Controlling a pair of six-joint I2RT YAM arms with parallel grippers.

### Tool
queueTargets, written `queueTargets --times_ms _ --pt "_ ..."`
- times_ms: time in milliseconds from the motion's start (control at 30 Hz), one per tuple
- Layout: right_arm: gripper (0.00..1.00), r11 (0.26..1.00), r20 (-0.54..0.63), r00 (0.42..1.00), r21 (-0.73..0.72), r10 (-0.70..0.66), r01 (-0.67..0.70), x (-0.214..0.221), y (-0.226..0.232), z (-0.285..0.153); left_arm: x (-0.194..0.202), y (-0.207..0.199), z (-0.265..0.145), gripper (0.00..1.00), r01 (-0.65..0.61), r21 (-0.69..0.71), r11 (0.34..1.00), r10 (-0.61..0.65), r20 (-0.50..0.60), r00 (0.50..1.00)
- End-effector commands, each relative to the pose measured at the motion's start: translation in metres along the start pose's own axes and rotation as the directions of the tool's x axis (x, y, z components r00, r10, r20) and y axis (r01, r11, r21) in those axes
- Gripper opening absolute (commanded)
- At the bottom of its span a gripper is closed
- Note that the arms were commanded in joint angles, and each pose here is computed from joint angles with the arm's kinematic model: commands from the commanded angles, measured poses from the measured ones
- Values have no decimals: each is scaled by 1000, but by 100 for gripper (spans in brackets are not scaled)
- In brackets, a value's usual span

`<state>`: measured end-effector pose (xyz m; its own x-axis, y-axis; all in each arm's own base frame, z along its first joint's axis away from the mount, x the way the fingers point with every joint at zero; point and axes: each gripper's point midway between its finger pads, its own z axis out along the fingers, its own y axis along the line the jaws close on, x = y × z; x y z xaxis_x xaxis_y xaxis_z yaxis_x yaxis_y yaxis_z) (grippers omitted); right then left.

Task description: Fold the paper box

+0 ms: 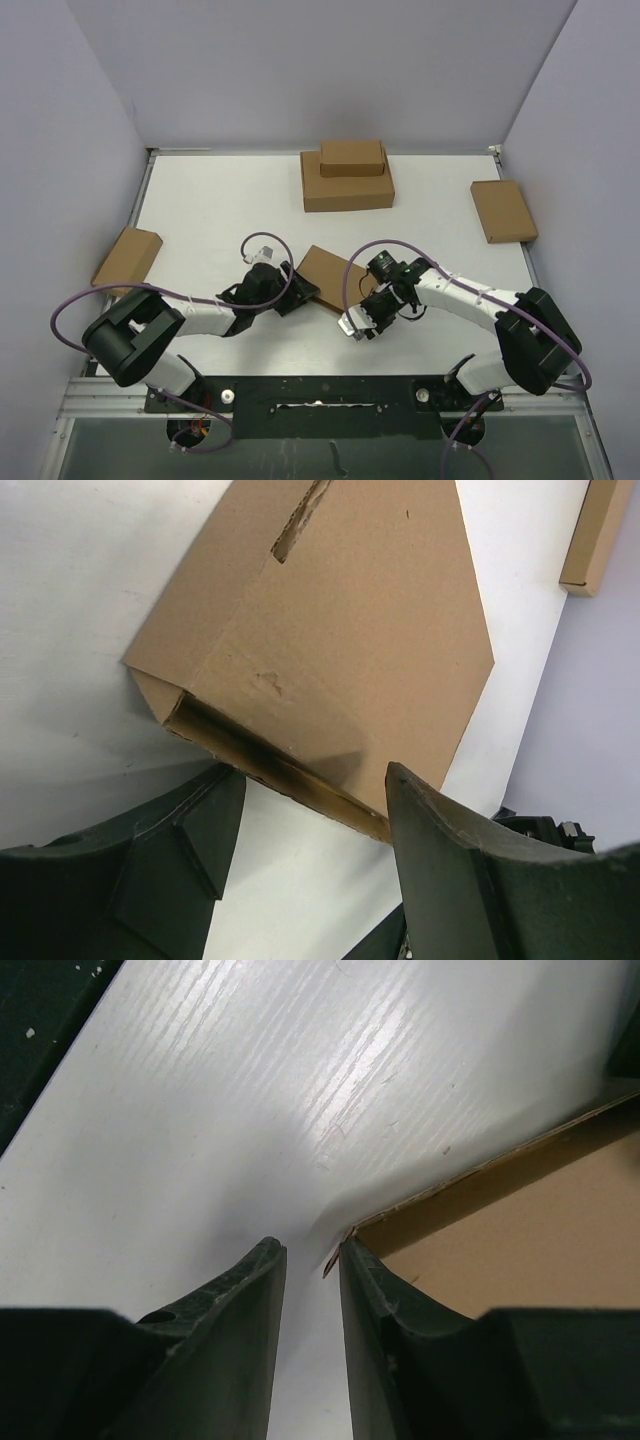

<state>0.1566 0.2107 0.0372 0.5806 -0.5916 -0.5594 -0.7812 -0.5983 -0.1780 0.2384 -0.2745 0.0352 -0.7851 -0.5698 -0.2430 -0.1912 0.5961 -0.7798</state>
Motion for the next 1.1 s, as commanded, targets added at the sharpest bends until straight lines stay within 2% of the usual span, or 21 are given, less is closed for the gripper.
queueTargets --times_ms 0,167,500,833,1067 --pt "30 999 -15 1000 27 -25 25 -1 -9 1 8 12 5 58 -31 -49 998 30 -28 999" --pt "31 996 8 999 67 -52 52 -10 -13 -4 8 15 6 58 -29 -57 998 27 -30 999" --pt "29 999 -46 999 37 -28 30 1 -13 7 9 17 7 58 -27 -65 997 25 -32 999" --pt "18 998 -92 996 54 -6 11 8 -21 10 13 29 13 55 -28 -87 996 24 -41 999" --pt "18 996 -117 993 85 12 -2 11 -27 8 16 35 15 54 -28 -98 995 23 -49 999"
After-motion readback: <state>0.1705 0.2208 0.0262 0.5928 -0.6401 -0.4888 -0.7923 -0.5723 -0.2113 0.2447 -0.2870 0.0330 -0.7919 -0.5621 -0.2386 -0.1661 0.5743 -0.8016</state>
